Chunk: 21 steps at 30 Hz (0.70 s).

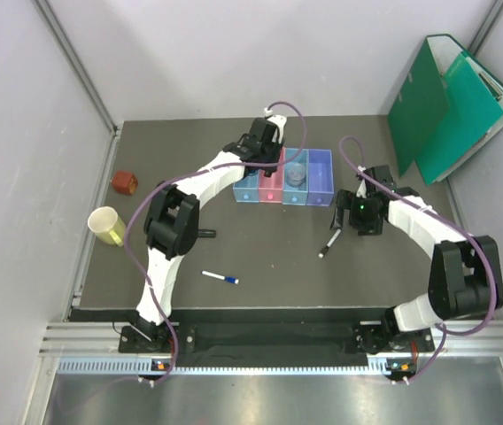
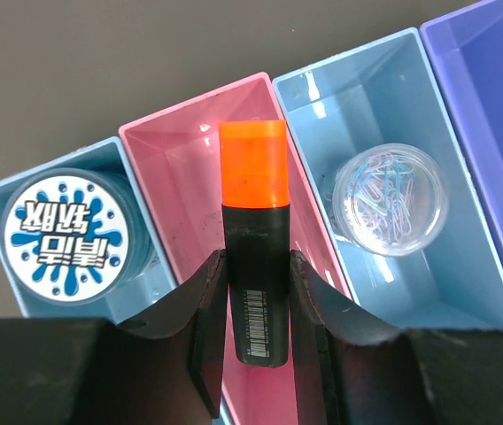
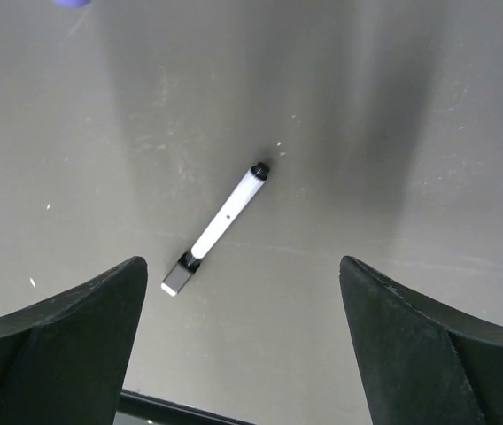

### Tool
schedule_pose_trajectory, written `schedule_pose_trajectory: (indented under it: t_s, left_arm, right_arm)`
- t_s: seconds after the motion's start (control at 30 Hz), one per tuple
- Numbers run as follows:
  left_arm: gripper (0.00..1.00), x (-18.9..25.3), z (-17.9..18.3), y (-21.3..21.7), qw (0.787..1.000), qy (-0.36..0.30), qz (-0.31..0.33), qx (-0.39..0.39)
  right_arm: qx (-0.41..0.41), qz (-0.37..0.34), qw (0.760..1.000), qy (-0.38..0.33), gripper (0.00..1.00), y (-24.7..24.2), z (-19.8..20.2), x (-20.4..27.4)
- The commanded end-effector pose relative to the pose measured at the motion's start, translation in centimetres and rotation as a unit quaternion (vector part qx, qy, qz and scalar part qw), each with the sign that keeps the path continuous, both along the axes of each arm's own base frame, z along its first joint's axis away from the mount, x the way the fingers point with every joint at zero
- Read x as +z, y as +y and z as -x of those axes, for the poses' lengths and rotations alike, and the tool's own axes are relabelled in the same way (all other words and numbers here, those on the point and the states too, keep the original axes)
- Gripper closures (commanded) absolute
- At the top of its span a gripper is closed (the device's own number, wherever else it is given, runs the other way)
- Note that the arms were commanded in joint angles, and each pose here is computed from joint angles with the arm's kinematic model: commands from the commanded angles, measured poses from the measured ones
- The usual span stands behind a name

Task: Sort the stationery into containers
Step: Place the pen in the storage box.

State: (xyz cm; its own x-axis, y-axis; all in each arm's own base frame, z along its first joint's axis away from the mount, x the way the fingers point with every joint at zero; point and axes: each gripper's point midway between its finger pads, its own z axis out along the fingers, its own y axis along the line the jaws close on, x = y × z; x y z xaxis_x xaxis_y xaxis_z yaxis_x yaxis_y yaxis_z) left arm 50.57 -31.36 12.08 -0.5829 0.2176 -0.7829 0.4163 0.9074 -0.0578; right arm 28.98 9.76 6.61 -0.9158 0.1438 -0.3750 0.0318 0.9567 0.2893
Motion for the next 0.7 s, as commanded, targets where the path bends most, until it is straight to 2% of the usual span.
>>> schedule_pose_trajectory:
  t_s: [0.0,0.27,0.47,0.67]
  left_arm:
    - [1.0,1.7,-1.6,-0.9,0.999,-0.035,0.014,0.023]
    - [0.99,-1.8,-0.6,-0.7,1.0,-0.004,-0.003,0.031]
    - [0.83,-2.6,-0.3,-0.9,1.0,0.005,-0.004,0.028]
    - [0.72,-2.9,-0.2,-1.1,1.0,0.01,-0.006,0.02]
  right_arm:
    - [-0.024,-0.002,0.999,-0.022,0.13,1.0,-2.2,1.0]
    - [-0.004,0.015,1.0,-0.011,0.17,2.7,-2.1,0.3]
    - [0.005,0.031,0.999,0.0,0.24,3.4,-1.6,-0.3]
    - [0.006,0.045,0.999,0.021,0.29,3.3,-0.7,-1.9]
